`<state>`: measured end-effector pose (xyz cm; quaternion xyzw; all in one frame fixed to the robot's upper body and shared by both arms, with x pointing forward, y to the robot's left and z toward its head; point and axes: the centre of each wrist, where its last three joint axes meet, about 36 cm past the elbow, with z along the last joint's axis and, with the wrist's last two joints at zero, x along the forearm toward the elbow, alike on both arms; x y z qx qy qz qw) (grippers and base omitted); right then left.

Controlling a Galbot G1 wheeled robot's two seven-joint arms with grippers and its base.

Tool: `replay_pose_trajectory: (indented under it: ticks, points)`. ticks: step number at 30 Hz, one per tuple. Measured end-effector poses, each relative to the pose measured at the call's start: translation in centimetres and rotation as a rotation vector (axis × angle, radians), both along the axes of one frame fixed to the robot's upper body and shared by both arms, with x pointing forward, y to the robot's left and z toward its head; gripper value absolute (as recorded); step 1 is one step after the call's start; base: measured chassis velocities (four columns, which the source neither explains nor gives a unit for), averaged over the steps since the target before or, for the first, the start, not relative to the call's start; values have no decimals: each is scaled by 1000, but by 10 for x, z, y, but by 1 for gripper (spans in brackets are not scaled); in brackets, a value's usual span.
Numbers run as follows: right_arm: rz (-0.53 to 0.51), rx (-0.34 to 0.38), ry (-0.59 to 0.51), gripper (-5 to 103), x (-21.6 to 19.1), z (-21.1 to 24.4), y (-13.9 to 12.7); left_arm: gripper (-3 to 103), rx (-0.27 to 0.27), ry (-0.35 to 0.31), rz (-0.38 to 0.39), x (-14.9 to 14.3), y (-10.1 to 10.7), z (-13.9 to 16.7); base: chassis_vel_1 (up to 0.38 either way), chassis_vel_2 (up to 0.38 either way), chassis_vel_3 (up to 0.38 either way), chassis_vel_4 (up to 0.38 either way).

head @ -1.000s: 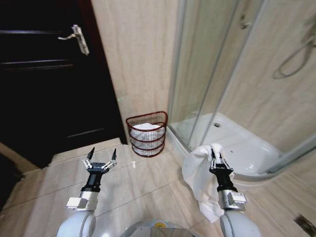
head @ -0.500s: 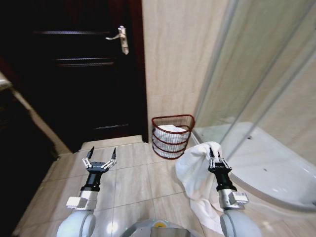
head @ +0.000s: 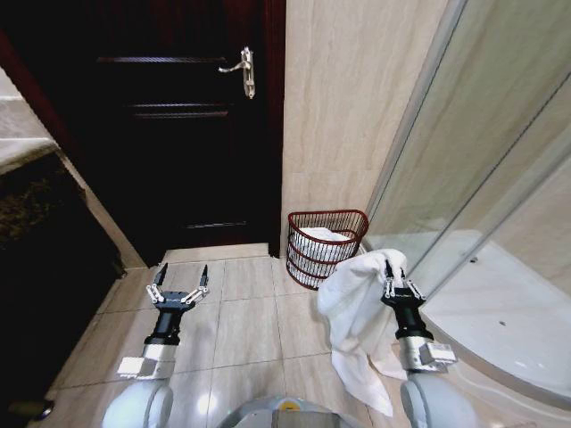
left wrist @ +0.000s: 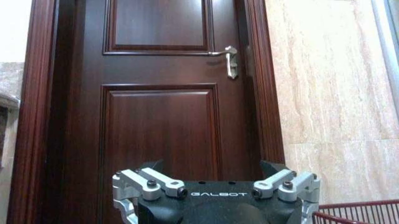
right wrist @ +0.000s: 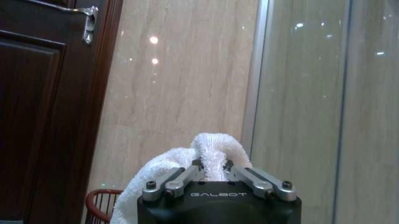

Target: Discard the used towel into the hamper.

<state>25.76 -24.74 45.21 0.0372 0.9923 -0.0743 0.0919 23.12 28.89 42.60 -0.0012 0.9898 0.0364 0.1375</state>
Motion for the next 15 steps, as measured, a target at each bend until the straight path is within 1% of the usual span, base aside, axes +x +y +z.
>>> replay_pose_trajectory:
  ticks: [4,15]
  points:
    - [9,-3,2,12,-1,-2,3,100,-1,3,1,0,0,-1,-134,145,146,-150]
    - [-20,-10,7,12,-4,-2,5,100,0,6,1,-1,1,-5,-217,213,203,-194]
